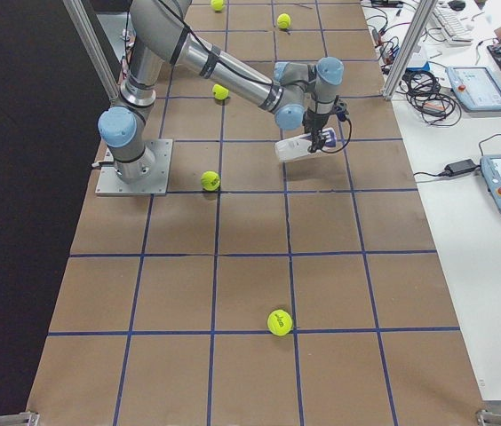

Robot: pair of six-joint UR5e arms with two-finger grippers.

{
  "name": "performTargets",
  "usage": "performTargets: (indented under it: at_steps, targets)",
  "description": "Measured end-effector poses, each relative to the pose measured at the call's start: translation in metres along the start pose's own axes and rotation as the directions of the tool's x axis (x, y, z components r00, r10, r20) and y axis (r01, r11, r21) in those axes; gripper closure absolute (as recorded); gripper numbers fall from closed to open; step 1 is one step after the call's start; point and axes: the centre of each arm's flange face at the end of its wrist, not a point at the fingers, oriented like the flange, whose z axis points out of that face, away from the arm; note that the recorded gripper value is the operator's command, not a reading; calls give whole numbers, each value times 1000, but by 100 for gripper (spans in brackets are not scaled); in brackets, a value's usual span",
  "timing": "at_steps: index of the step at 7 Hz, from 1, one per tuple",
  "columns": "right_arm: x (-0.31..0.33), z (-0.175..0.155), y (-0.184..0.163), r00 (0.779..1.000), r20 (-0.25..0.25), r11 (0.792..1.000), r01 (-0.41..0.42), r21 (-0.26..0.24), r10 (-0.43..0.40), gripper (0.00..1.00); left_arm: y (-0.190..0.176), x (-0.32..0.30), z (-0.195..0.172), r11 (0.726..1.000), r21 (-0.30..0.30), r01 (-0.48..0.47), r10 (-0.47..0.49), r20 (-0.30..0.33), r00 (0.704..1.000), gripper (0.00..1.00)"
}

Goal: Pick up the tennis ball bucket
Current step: 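Lift the can with the right gripper and carry it toward the table center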

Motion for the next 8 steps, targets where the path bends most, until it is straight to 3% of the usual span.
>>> performTargets:
  at_steps: [1, 2, 3, 4, 6, 7, 8]
  targets:
    - [-56, -23, -28, 989, -28, 988, 146, 53, -145, 24, -4, -1, 1, 1000, 0, -2, 2, 3, 1000, 0]
    - [-105, -38, -51, 954, -55, 950, 300, 90, -296, 24, -9, -1, 3, 1000, -4, -2, 2, 4, 1000, 0]
    - [-152, -47, -67, 884, -91, 876, 467, 119, -459, 24, -10, -1, 6, 1000, -8, -2, 2, 4, 1000, 0]
    - [-199, -48, -77, 780, -137, 768, 625, 139, -610, 24, -11, 0, 8, 1000, -13, -2, 2, 1, 1000, 0]
    - [-264, -26, -90, 548, -229, 529, 837, 142, -805, 24, -12, 0, 9, 1000, -15, 3, -3, -5, 1000, 0]
    - [-273, -12, -95, 446, -259, 429, 895, 123, -857, 24, -12, -1, 9, 1000, -14, 8, -8, -6, 1000, 0]
    - [-275, -1, -97, 376, -271, 364, 927, 95, -886, 23, -12, -1, 8, 1000, -14, 10, -10, -6, 1000, 0]
